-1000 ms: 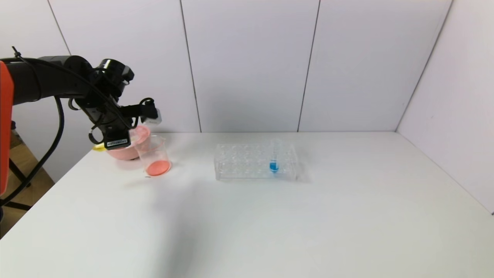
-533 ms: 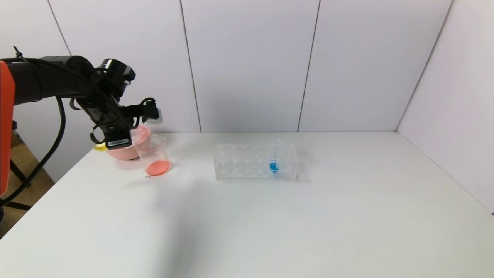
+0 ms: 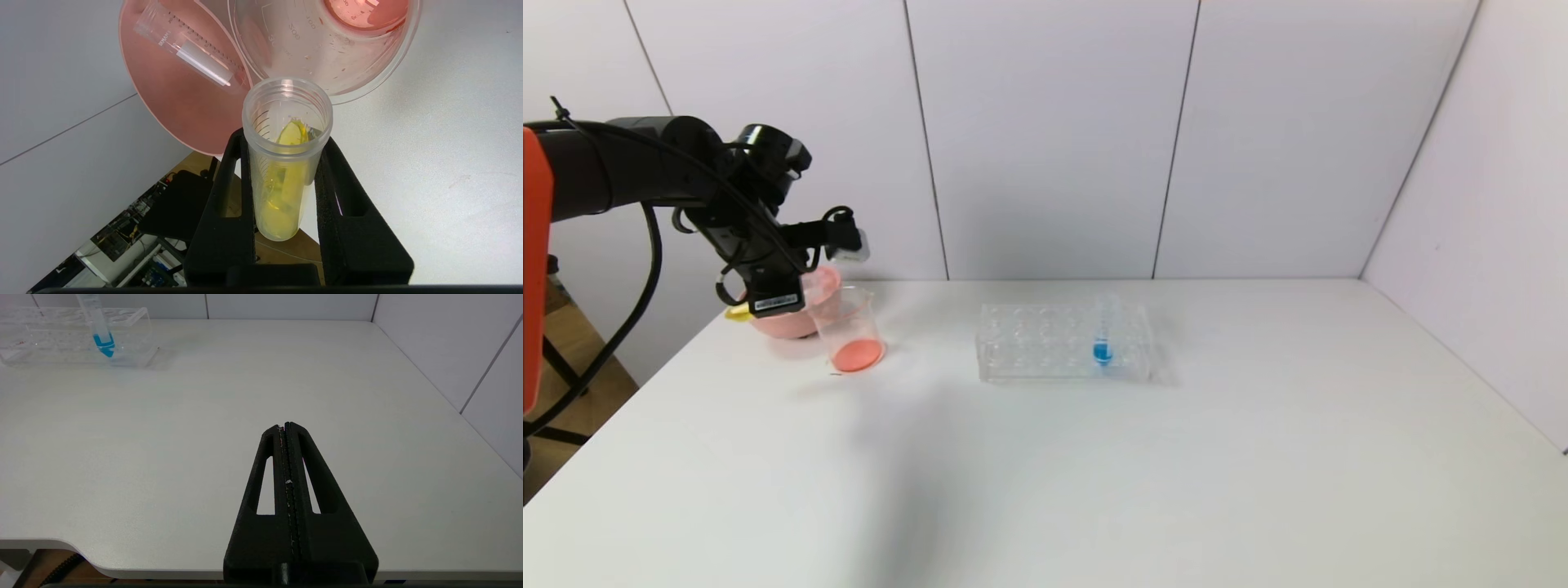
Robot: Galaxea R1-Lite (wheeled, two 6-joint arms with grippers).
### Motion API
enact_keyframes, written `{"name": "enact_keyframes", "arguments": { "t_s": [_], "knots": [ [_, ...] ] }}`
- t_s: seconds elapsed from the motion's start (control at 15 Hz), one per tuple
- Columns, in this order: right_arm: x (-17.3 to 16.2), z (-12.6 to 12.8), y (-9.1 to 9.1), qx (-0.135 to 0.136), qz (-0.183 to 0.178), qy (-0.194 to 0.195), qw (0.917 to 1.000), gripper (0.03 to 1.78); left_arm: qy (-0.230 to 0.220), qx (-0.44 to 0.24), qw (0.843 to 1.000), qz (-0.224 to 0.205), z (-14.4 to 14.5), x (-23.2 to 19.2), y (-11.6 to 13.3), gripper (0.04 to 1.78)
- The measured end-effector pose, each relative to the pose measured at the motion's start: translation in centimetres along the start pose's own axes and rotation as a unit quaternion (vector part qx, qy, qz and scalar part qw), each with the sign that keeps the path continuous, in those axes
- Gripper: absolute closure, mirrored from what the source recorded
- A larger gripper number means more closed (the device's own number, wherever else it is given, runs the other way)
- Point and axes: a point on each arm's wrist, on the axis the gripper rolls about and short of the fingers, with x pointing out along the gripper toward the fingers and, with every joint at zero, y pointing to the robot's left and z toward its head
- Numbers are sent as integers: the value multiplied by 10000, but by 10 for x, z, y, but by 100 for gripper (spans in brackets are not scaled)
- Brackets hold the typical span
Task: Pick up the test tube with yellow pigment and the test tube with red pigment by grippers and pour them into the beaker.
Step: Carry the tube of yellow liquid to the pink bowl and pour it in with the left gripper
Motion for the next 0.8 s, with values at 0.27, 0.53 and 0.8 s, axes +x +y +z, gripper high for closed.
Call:
{"name": "enact_keyframes", "arguments": {
  "t_s": [0.27, 0.53, 0.8],
  "knots": [
    [0, 0, 0, -1, 0, 0, 10000, 170, -1, 4, 10000, -1, 0, -1, 0, 138],
    [0, 0, 0, -1, 2, 0, 10000, 170, 46, 21, 10000, 17, 2, -1, -1, 138],
    [0, 0, 0, -1, 0, 0, 10000, 170, 165, 29, 9998, 70, 2, 0, -1, 138]
  ]
}}
